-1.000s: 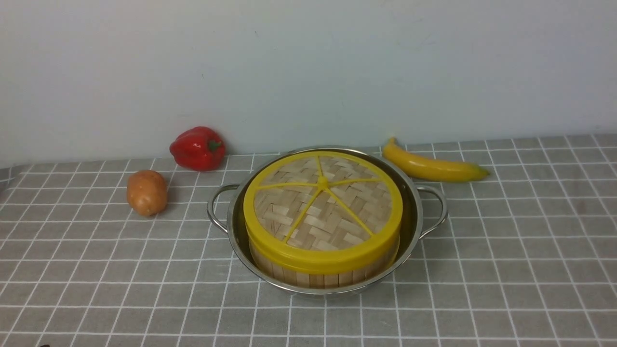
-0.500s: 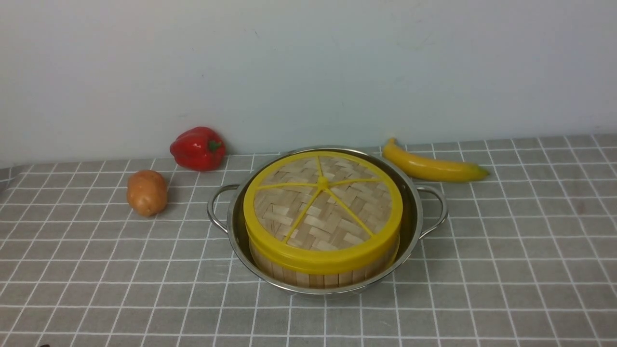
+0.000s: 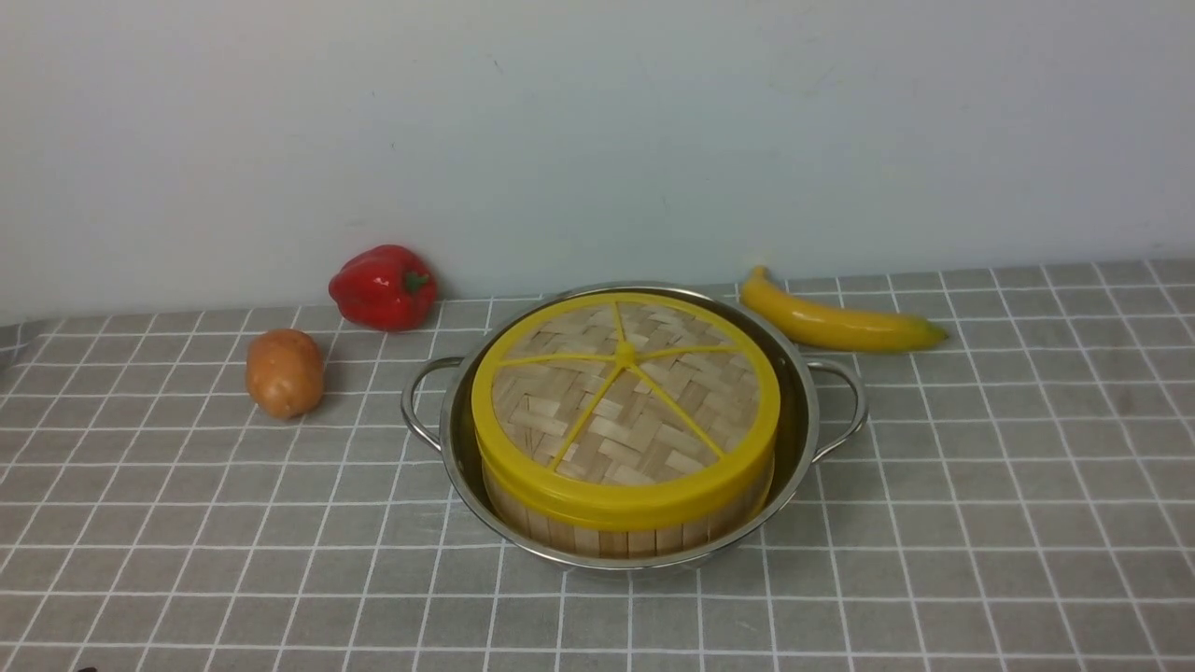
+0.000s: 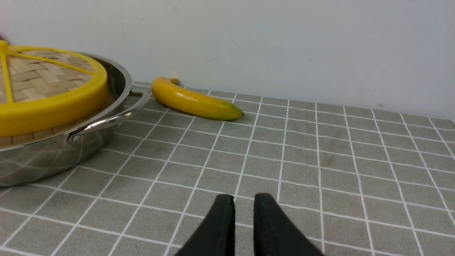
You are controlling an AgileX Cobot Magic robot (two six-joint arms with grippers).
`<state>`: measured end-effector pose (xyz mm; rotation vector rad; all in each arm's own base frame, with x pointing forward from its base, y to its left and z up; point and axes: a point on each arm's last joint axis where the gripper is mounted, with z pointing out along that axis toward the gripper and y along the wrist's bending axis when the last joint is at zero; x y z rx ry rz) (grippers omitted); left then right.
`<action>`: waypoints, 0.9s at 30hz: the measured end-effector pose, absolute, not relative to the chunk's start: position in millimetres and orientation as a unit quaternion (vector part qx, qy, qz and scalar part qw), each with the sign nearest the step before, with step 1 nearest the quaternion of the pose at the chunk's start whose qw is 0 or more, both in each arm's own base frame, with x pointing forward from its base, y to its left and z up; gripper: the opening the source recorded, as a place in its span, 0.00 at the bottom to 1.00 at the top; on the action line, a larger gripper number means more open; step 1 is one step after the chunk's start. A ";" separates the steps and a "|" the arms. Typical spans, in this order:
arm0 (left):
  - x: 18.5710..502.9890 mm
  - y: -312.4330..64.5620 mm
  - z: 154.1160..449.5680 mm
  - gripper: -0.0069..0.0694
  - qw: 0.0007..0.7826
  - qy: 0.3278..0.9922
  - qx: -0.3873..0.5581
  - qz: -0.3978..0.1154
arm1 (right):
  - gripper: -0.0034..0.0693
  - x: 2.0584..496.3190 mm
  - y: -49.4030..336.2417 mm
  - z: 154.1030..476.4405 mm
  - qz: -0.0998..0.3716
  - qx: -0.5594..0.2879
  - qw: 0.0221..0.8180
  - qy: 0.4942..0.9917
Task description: Place the steamer in the pot on the grey tablecloth, and put the lid on the steamer.
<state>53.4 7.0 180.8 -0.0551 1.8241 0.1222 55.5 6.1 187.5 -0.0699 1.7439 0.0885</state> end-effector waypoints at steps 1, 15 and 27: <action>53.4 7.0 180.8 0.74 0.610 0.790 -0.024 0.053 | 0.21 55.5 6.1 187.5 0.039 -0.031 0.642 0.765; 53.5 6.1 180.8 0.74 0.611 0.790 -0.017 0.048 | 0.31 55.5 6.1 187.5 0.040 -0.030 0.642 0.765; 53.5 6.1 180.8 0.74 0.611 0.790 -0.017 0.048 | 0.37 55.5 6.1 187.5 0.040 -0.030 0.642 0.765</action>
